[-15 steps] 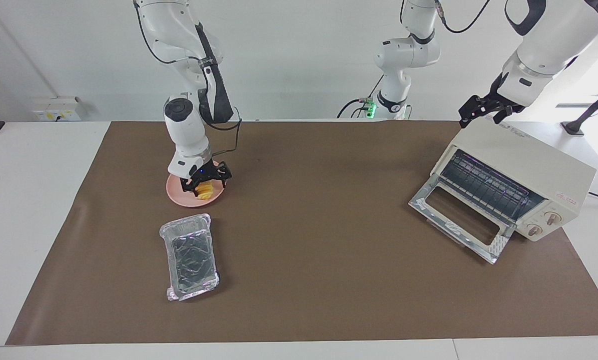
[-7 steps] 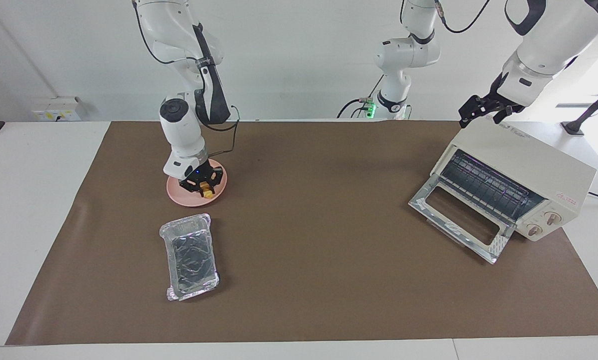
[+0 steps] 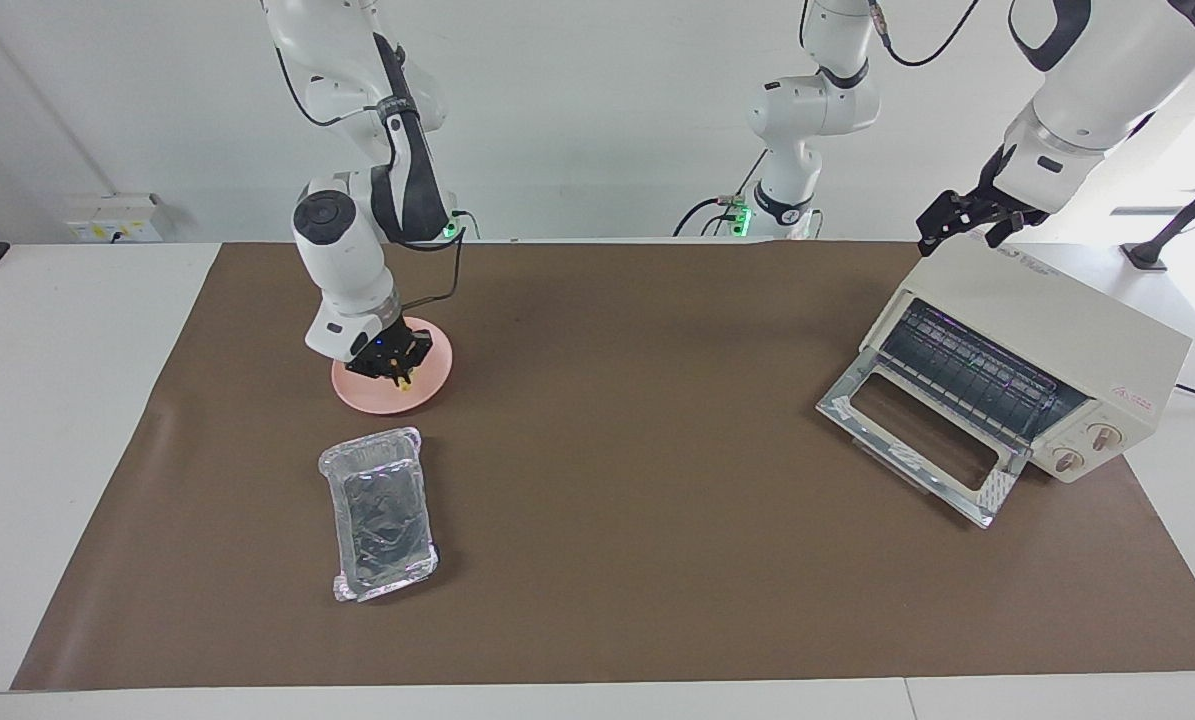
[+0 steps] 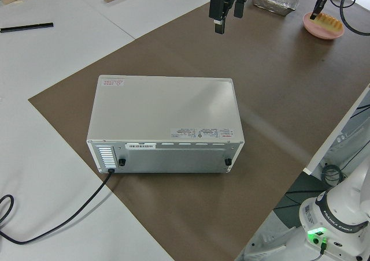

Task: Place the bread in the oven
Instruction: 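Lift the bread with the right gripper and carry it to the foil tray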

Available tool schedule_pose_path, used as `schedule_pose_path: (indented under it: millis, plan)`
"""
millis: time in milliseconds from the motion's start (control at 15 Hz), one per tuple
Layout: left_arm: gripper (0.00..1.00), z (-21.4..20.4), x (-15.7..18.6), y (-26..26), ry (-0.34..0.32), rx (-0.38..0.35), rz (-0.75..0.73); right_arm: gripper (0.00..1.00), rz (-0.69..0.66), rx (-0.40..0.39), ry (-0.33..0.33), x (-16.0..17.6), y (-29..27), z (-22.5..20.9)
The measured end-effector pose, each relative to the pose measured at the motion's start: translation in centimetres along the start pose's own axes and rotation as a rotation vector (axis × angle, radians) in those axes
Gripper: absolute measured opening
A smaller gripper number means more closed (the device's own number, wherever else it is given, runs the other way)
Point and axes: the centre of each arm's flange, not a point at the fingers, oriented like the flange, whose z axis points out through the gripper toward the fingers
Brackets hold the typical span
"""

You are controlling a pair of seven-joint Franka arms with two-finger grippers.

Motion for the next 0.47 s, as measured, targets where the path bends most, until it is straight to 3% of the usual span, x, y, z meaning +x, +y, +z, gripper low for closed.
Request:
schedule_pose_path:
  millis: [201, 468]
  plan:
    - [1.0, 0.0, 0.0, 0.0, 0.0, 0.0, 0.0, 0.11, -0.001, 0.0, 0.048, 3.5, 2.1, -5.5]
    - [1.0, 0.0, 0.0, 0.0, 0.0, 0.0, 0.0, 0.11, 0.01, 0.011, 0.104, 8.5, 4.3, -7.0]
